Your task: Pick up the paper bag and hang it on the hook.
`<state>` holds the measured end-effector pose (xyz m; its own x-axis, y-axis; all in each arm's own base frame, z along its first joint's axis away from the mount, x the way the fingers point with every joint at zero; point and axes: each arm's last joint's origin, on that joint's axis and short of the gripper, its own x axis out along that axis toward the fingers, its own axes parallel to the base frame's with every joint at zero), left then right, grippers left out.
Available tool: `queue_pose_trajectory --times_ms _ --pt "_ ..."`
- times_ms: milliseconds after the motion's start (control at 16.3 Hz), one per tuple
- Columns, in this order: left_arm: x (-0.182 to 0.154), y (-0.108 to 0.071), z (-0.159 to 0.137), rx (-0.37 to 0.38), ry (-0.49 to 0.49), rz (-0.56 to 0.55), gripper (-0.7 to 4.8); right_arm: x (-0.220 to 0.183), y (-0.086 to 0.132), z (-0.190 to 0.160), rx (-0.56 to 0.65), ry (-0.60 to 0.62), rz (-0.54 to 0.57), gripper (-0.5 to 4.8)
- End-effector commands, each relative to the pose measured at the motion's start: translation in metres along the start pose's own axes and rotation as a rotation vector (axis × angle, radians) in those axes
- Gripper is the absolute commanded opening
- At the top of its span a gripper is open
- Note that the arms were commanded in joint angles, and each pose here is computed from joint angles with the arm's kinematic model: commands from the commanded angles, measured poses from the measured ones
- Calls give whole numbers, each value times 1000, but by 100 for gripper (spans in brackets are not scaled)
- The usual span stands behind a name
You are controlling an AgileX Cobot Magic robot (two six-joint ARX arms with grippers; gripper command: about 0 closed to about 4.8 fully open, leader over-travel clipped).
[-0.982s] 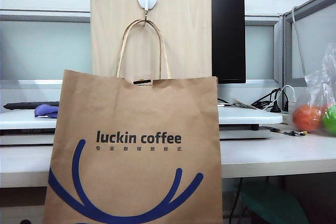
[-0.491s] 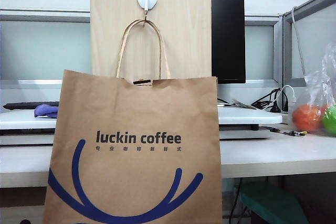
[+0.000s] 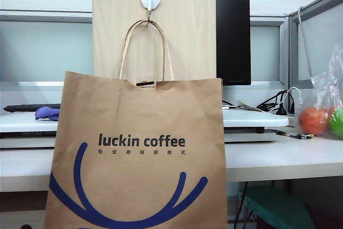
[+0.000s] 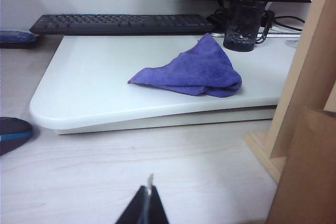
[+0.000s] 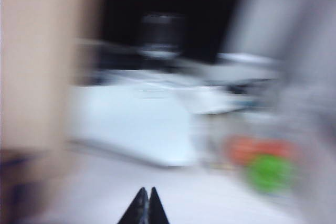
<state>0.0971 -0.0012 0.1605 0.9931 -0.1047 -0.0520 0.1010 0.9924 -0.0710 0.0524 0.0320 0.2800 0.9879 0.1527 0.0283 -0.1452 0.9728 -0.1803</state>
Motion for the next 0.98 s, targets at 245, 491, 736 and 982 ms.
queue_pose_trajectory --times_ms 245,491,736,982 --pt "0 0 1 5 -10 -5 -6 37 13 -82 46 -101 147 -4" --pt "0 0 1 5 -9 -5 -6 36 -5 -100 219 -52 -41 -4" --pt "0 0 1 5 -8 -5 -6 35 -13 -102 251 -39 -143 -4" --pt "0 0 1 5 -8 -5 -5 36 -14 -114 247 -7 -187 -4"
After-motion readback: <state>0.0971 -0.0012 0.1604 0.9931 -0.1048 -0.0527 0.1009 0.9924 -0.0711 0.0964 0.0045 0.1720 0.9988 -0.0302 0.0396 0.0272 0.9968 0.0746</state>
